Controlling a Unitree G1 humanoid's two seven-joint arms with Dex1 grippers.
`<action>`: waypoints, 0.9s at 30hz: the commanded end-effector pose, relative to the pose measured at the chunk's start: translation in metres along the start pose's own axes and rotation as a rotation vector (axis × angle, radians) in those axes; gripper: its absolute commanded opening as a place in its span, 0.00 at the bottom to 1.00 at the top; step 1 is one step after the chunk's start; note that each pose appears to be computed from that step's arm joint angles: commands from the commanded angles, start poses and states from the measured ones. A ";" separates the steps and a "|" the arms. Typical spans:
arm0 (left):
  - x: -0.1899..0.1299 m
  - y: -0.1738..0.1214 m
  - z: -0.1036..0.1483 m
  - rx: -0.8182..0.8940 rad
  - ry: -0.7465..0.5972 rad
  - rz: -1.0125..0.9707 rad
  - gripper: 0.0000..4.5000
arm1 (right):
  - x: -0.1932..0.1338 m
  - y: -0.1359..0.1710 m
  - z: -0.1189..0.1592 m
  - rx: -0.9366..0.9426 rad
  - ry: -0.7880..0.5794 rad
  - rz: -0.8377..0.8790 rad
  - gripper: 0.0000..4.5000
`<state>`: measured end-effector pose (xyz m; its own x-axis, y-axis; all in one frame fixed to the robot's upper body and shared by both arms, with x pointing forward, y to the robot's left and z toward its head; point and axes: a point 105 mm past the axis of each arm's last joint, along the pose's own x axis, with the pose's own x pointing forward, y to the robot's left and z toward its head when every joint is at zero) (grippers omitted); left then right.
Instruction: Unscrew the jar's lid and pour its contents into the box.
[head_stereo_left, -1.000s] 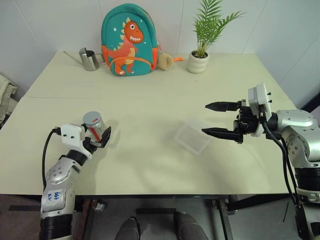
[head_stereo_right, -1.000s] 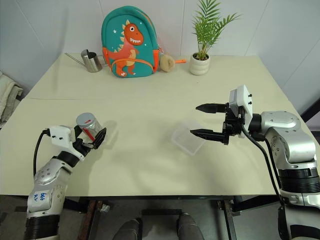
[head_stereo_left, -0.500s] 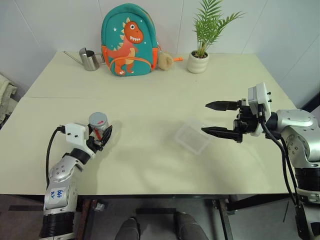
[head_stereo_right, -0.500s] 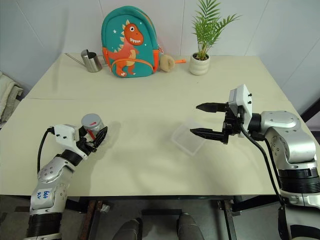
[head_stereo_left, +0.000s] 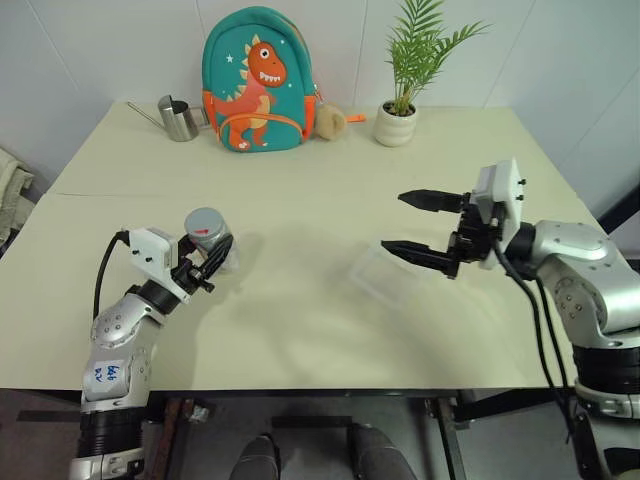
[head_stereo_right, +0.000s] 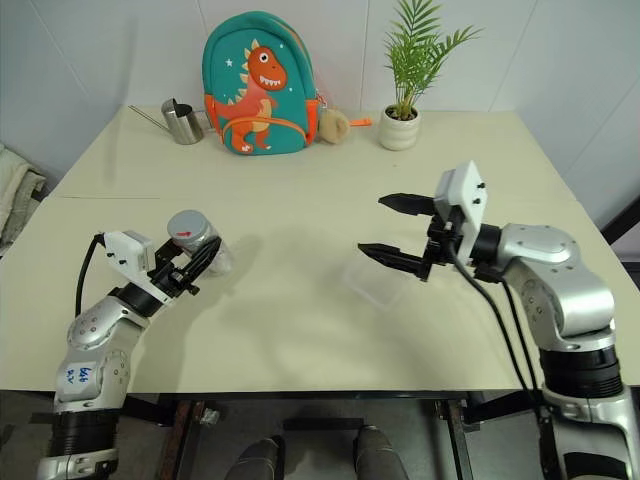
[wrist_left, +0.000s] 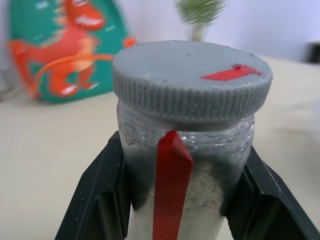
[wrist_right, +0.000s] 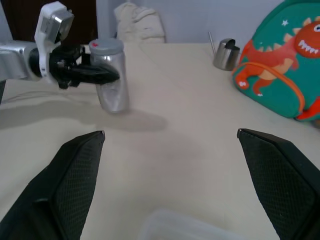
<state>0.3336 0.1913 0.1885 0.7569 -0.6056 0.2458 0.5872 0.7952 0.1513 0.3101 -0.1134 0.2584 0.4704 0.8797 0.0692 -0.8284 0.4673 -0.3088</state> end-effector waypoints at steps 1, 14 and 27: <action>0.014 -0.022 0.017 -0.032 -0.028 -0.226 0.43 | 0.008 0.007 0.017 -0.002 -0.066 -0.117 1.00; 0.063 -0.062 0.020 -0.054 0.110 -0.680 0.43 | 0.047 0.046 0.035 0.096 -0.123 -0.295 1.00; 0.079 -0.070 0.026 0.066 0.059 -0.744 0.43 | 0.079 0.061 0.026 0.129 -0.054 -0.316 1.00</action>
<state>0.3467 0.0904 0.2116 0.1938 -0.9810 -0.0093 0.9461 0.1844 0.2662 0.2923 -0.0146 0.2628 0.6991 0.6959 0.1642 -0.6847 0.7177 -0.1266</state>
